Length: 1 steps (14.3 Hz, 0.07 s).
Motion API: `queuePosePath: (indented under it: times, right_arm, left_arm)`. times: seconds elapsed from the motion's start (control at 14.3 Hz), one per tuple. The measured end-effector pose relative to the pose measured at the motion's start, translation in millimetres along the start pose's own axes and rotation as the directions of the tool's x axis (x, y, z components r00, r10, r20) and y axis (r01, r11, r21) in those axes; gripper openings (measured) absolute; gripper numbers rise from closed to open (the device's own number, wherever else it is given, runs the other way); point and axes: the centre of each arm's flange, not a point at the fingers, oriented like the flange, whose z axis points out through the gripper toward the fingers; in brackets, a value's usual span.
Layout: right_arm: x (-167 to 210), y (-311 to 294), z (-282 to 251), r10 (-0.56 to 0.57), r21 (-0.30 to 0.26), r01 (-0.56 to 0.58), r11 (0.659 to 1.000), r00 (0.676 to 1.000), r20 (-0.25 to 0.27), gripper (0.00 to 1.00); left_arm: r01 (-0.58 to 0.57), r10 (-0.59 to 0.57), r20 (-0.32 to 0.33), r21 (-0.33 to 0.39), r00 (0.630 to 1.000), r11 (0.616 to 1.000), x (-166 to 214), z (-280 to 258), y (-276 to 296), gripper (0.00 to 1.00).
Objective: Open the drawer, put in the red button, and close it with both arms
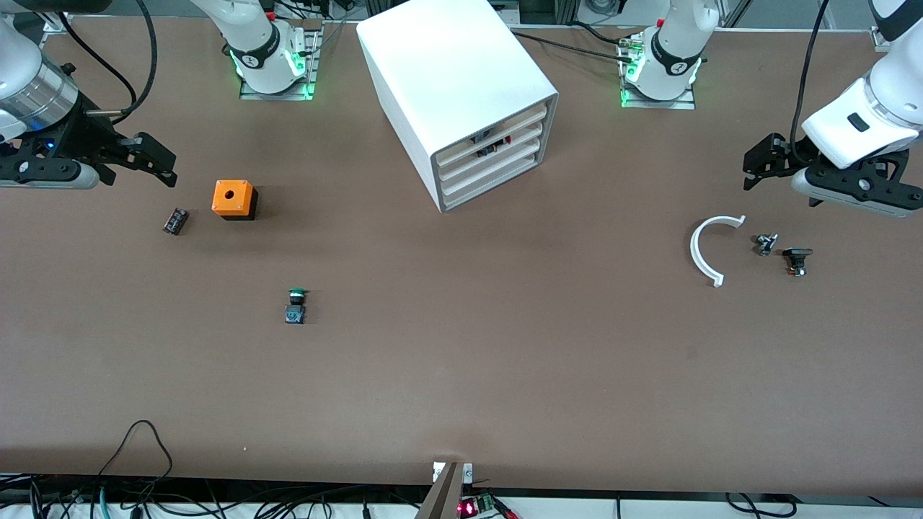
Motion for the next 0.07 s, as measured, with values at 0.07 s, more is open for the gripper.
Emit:
queuePosePath:
  times: [0.07]
  right_arm:
    - [0.0,0.0,-0.1,0.0,0.0,0.0,1.0,1.0,0.0,1.0]
  left_arm:
    - [0.002,-0.002,0.004,-0.001,1.0,1.0,-0.4,1.5,-1.3,1.0]
